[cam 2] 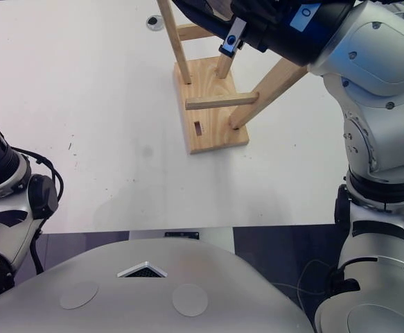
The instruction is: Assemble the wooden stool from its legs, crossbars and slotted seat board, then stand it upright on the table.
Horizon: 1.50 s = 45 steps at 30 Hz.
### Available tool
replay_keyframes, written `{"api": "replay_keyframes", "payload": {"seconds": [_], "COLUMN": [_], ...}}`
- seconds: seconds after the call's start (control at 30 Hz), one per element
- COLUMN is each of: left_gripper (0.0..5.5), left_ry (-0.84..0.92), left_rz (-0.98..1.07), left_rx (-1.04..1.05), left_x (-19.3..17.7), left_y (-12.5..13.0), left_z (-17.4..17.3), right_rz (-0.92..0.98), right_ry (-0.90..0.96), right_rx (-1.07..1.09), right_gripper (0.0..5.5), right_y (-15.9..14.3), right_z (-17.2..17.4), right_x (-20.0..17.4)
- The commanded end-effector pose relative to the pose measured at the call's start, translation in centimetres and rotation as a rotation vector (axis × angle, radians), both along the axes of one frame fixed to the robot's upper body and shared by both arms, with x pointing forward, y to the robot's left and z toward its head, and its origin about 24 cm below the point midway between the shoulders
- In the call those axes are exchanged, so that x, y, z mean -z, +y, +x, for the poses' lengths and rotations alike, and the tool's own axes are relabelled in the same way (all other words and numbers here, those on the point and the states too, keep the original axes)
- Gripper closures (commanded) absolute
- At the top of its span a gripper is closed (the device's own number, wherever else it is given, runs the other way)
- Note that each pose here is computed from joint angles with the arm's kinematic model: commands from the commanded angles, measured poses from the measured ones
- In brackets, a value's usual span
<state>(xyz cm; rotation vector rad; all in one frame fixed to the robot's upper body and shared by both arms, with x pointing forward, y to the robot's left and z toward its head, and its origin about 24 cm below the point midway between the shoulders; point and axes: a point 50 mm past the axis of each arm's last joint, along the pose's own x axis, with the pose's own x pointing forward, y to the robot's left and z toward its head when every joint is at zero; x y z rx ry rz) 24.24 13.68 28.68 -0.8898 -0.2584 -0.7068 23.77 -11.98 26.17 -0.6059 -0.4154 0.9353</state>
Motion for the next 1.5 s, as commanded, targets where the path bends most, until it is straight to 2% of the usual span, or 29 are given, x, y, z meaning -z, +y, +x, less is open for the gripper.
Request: {"api": "replay_keyframes", "payload": {"seconds": [0.03, 0.27, 0.3, 0.5, 0.63, 0.77, 0.9, 1.0, 1.13, 1.2, 1.27, 1.5], "left_gripper": [4.37, 4.37, 4.37, 4.47, 4.47, 4.47, 4.47, 4.47, 4.47, 4.47, 4.47, 4.47], "left_ry": [0.070, 0.086, 0.089, 0.143, 0.217, 0.314, 0.381, 0.461, 0.548, 0.586, 0.628, 0.673], "left_rz": [-0.016, 0.008, 0.012, 0.009, 0.025, 0.209, 0.264, 0.198, 0.181, 0.244, 0.251, 0.233], "left_rx": [-0.021, -0.066, -0.081, -0.207, -0.290, -0.405, -0.481, -0.471, -0.490, -0.502, -0.475, -0.434], "left_x": [0.7, 1.1, 1.1, 1.4, 2.4, 5.6, 7.8, 8.9, 10.0, 10.8, 11.4, 11.8], "left_y": [-0.1, 0.1, 0.2, 1.6, 2.4, 2.7, 3.0, 2.5, 2.6, 2.6, 2.1, 1.4], "left_z": [0.4, 0.6, 0.7, 1.2, 0.6, -0.7, -1.8, -2.4, -2.6, -2.5, -2.6, -2.4], "right_rz": [-0.002, 0.019, 0.022, 0.013, 0.121, 0.219, 0.183, 0.030, -0.144, -0.227, -0.314, -0.285], "right_ry": [-0.032, -0.025, -0.031, -0.085, -0.110, -0.081, 0.030, 0.177, 0.372, 0.519, 0.577, 0.604], "right_rx": [0.039, 0.032, 0.037, 0.093, 0.196, 0.482, 0.785, 0.984, 1.062, 1.003, 0.929, 0.746], "right_gripper": [3.40, 3.40, 3.03, 2.07, 1.19, 1.17, 1.17, 1.17, 1.17, 1.17, 1.17, 1.17], "right_y": [0.0, 0.4, 0.3, -0.2, -3.4, -9.1, -13.4, -15.9, -17.2, -16.8, -16.2, -12.1], "right_z": [0.4, 0.4, 0.4, 0.9, 0.8, 1.5, 2.4, 1.8, -0.5, -2.0, -2.7, -2.1], "right_x": [-0.3, -0.2, -0.2, -0.5, -3.2, -3.8, -0.1, 6.1, 13.5, 16.3, 18.0, 20.4]}}
